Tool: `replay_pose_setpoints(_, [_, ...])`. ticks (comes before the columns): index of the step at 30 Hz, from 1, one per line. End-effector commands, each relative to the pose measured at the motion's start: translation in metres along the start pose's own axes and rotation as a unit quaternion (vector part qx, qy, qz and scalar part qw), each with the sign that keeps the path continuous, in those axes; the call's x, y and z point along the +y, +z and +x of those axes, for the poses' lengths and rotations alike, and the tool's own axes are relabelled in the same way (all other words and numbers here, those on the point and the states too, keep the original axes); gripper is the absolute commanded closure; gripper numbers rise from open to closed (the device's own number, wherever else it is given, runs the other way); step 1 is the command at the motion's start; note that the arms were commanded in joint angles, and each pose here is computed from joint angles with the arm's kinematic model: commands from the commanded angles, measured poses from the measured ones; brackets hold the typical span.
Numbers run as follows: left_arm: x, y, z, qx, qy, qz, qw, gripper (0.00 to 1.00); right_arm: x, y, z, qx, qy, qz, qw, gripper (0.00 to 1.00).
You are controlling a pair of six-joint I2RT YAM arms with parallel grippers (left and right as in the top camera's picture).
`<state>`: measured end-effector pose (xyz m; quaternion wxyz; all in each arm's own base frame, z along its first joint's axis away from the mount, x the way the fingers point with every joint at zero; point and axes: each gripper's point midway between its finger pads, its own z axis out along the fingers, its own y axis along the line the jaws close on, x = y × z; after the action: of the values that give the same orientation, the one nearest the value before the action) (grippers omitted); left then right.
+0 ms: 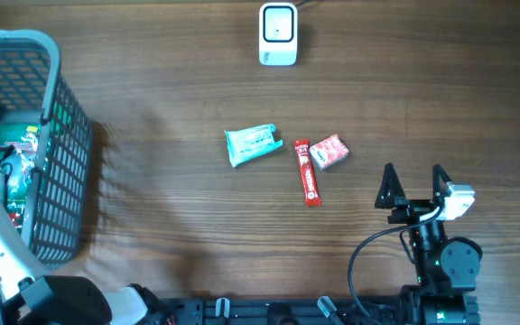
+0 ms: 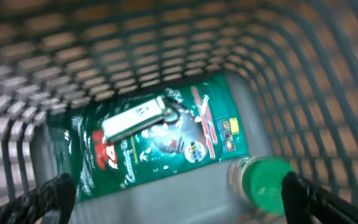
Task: Scan the item barcode
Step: 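Reach into the basket and grasp the small green-and-white box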
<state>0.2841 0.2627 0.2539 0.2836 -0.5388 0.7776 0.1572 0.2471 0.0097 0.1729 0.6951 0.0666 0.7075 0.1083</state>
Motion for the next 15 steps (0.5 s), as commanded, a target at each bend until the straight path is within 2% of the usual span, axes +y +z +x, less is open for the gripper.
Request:
replay_pose_setpoints(1, [-0.008,0.003,0.003,0.004,0.250,0.026,0.968,0.00,0.000,0.000,-0.002,-0.005,-0.005,0.001,1.000,0.00])
replay_pose_setpoints(3, [-0.002,0.003,0.014,0.029,0.291,0.028,0.956,0.00,0.000,0.000,-0.002,-0.005,-0.005,0.001,1.000,0.00])
replay_pose_setpoints(6, [-0.004,0.007,0.032,0.065,0.346,0.099,0.931,0.00,0.000,0.000,-0.002,-0.005,-0.005,0.001,1.000,0.00])
replay_pose_setpoints(7, [0.004,0.011,0.035,0.075,0.354,0.100,0.927,0.00,0.000,0.000,-0.002,-0.005,-0.005,0.001,1.000,0.00])
replay_pose_setpoints(10, [0.037,0.033,0.028,0.080,0.315,0.077,0.943,0.00,0.000,0.000,-0.002,-0.005,-0.005,0.001,1.000,0.00])
replay_pose_setpoints(13, [0.044,0.052,0.028,0.072,0.285,0.112,0.949,0.00,0.000,0.000,-0.002,-0.005,-0.005,0.001,1.000,0.00])
replay_pose_setpoints(15, [0.050,0.068,0.037,0.080,0.333,0.122,0.932,0.00,0.000,0.000,-0.002,-0.005,-0.005,0.001,1.000,0.00])
